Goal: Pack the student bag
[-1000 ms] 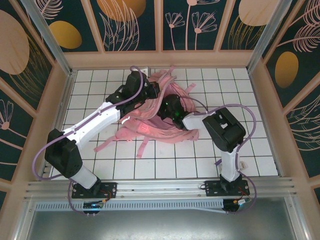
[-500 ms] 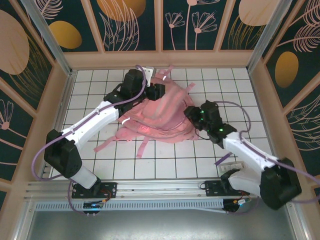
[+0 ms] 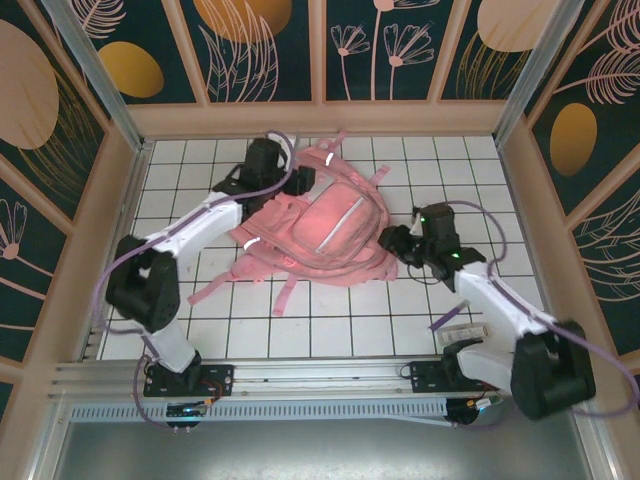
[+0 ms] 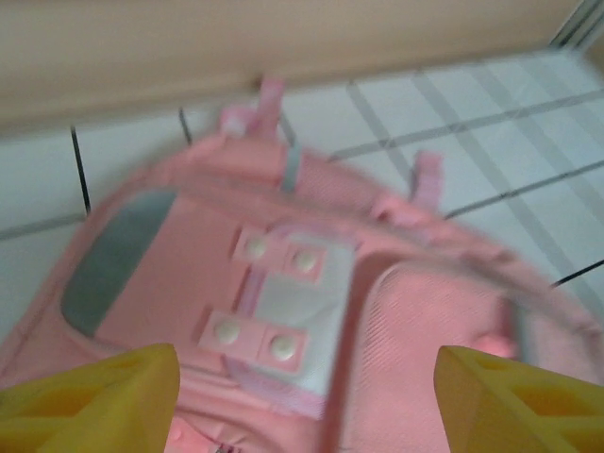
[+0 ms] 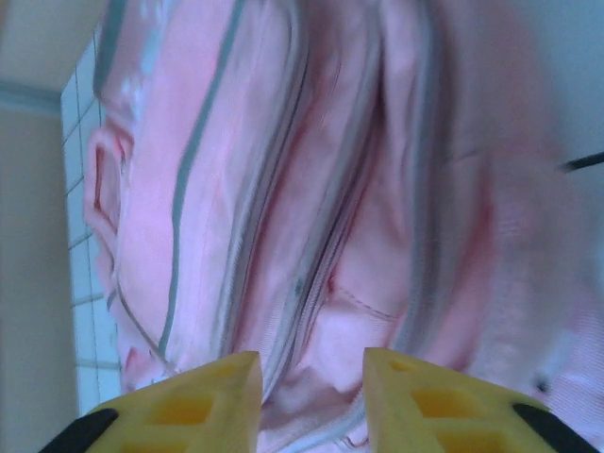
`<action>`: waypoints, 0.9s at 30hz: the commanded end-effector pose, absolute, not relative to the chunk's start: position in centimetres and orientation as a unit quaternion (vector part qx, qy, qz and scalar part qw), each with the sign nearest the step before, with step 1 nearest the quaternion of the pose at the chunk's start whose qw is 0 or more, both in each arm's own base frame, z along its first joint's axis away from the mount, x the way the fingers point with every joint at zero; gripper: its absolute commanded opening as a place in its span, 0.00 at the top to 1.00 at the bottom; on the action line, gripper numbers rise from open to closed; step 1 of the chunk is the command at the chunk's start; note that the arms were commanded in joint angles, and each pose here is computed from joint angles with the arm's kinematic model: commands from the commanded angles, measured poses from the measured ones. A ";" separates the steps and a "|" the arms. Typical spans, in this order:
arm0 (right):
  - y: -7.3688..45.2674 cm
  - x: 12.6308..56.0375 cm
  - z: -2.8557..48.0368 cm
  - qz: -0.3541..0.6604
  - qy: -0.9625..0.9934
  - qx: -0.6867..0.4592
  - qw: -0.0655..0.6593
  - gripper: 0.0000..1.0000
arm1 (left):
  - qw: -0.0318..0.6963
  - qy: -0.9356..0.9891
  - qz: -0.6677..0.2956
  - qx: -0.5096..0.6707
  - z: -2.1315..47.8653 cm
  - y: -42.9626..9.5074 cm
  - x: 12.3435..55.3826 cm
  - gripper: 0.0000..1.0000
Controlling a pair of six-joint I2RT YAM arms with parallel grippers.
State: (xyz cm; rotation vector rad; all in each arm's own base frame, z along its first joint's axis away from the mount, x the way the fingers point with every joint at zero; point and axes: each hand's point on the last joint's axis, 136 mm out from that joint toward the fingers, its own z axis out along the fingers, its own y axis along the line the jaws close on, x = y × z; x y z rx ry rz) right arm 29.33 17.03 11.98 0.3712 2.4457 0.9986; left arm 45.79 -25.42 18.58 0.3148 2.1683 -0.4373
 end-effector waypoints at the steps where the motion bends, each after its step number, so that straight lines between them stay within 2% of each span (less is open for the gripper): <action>1: 20.6 29.9 11.7 0.440 0.872 0.075 0.200 0.71 | 0.414 0.894 -0.121 0.118 11.9 -24.6 46.9 0.29; 4: 20.1 32.0 9.1 0.389 0.896 0.077 0.199 0.76 | 0.363 0.919 -0.102 0.117 7.9 -23.7 45.4 0.29; 7: 20.2 34.2 7.2 0.366 0.907 0.051 0.200 0.83 | 0.337 0.930 -0.107 0.105 6.5 -22.3 42.2 0.29; 11: 21.2 37.7 5.5 0.358 0.914 0.022 0.193 0.84 | 0.311 0.934 -0.149 0.098 5.7 -21.5 37.7 0.33; 15: 21.5 42.4 5.5 0.397 0.893 0.040 0.206 0.85 | 0.296 0.922 -0.205 0.140 8.0 -24.0 34.7 0.37; 21: 19.8 48.8 5.5 0.401 0.880 0.089 0.236 0.78 | 0.316 0.837 -0.263 0.361 14.0 -29.2 29.2 0.37; 25: 16.8 49.7 8.4 0.396 0.869 0.132 0.267 0.71 | 0.394 0.780 -0.181 0.452 17.3 -27.7 29.6 0.36; 27: 16.5 48.7 10.3 0.401 0.866 0.125 0.271 0.68 | 0.399 0.750 -0.116 0.514 16.3 -26.1 29.6 0.36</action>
